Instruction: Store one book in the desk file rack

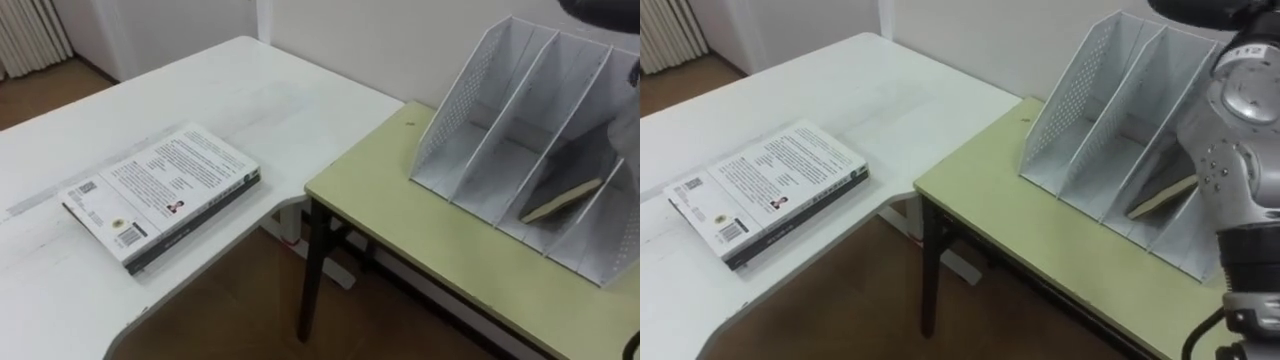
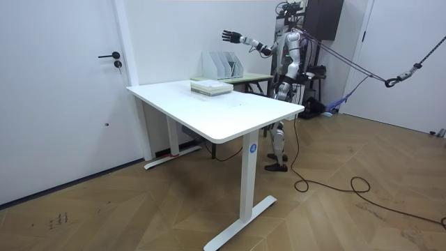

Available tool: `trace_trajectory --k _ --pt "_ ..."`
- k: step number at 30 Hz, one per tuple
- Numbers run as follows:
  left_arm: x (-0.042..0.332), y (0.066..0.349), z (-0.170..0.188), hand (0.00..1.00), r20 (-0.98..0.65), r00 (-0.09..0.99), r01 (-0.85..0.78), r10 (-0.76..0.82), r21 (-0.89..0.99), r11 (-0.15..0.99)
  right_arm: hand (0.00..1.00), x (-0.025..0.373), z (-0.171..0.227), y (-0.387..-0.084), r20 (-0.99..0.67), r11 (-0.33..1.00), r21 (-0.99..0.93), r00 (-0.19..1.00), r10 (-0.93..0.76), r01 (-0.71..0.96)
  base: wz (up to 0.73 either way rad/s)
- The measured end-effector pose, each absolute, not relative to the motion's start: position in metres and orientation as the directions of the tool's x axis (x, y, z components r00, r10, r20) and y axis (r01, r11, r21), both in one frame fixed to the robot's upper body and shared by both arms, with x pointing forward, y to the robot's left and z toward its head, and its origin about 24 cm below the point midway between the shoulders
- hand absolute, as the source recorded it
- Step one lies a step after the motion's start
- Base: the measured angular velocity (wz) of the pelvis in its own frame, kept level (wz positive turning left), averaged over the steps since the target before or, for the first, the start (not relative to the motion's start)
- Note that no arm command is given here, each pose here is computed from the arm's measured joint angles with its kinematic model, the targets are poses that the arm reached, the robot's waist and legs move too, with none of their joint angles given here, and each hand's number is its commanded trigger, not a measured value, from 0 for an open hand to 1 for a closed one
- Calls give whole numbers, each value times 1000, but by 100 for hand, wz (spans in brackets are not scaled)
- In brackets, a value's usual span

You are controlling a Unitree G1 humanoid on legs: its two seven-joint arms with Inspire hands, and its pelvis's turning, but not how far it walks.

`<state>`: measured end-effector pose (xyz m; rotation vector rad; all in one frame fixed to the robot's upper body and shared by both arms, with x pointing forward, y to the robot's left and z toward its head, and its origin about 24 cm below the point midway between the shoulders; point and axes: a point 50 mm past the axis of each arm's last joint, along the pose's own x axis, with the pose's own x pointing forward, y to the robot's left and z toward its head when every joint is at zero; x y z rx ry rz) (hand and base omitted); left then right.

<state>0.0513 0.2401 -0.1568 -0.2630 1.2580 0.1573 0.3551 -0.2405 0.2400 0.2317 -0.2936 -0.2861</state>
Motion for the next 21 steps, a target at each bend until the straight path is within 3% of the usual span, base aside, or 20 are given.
trace_trajectory --k 5,11,16,21 --pt "54 244 -155 0 -949 313 -237 -27 -106 966 0 343 247 -207 360 967 206 930 70 -153 0" --pt "56 249 -152 0 -942 330 -217 -59 -137 967 0 324 241 -169 361 847 -29 785 504 -531 4" --pt "54 262 -150 0 -949 310 -211 -63 -133 968 0 307 196 -153 124 684 -242 678 725 -688 -1" --pt "77 258 -150 0 -942 317 -156 -108 -164 974 0 281 91 -157 -344 497 -200 535 771 -844 3"
